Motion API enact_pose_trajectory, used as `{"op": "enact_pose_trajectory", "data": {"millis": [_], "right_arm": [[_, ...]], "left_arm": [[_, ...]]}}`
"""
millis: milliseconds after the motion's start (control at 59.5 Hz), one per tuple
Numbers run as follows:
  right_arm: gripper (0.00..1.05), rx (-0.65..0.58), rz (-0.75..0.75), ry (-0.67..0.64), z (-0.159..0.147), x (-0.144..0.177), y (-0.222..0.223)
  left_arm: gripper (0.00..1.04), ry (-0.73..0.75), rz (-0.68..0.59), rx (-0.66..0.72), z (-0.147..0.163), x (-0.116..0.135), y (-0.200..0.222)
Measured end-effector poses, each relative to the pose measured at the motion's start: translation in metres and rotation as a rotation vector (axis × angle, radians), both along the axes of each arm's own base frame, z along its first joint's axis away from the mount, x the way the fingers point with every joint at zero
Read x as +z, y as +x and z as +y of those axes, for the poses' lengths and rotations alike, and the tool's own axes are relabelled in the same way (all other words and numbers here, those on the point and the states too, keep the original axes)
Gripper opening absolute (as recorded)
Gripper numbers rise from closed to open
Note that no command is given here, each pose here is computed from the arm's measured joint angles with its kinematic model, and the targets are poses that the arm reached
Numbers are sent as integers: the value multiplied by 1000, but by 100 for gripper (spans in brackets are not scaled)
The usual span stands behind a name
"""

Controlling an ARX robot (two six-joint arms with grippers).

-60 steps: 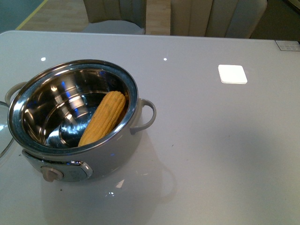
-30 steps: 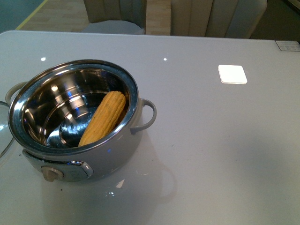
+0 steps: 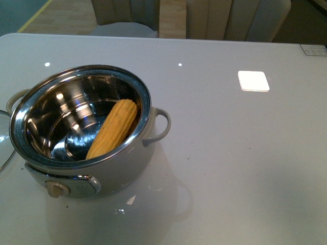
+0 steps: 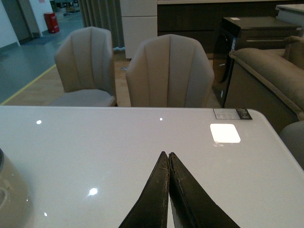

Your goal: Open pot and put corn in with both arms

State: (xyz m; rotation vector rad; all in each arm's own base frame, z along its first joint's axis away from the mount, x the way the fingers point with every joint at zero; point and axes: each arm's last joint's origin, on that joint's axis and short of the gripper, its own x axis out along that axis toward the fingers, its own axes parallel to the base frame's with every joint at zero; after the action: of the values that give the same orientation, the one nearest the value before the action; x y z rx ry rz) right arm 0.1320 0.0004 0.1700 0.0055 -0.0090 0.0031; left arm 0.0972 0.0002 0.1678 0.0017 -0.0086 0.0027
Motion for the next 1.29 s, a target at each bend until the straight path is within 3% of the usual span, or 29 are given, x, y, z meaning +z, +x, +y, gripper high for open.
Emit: {"op": "enact_pose_trajectory", "data": {"millis": [1294], "right_arm": [[2, 0, -4, 0, 0, -1, -35]], "left_arm": [[98, 0, 0, 0, 0, 0, 0]]}}
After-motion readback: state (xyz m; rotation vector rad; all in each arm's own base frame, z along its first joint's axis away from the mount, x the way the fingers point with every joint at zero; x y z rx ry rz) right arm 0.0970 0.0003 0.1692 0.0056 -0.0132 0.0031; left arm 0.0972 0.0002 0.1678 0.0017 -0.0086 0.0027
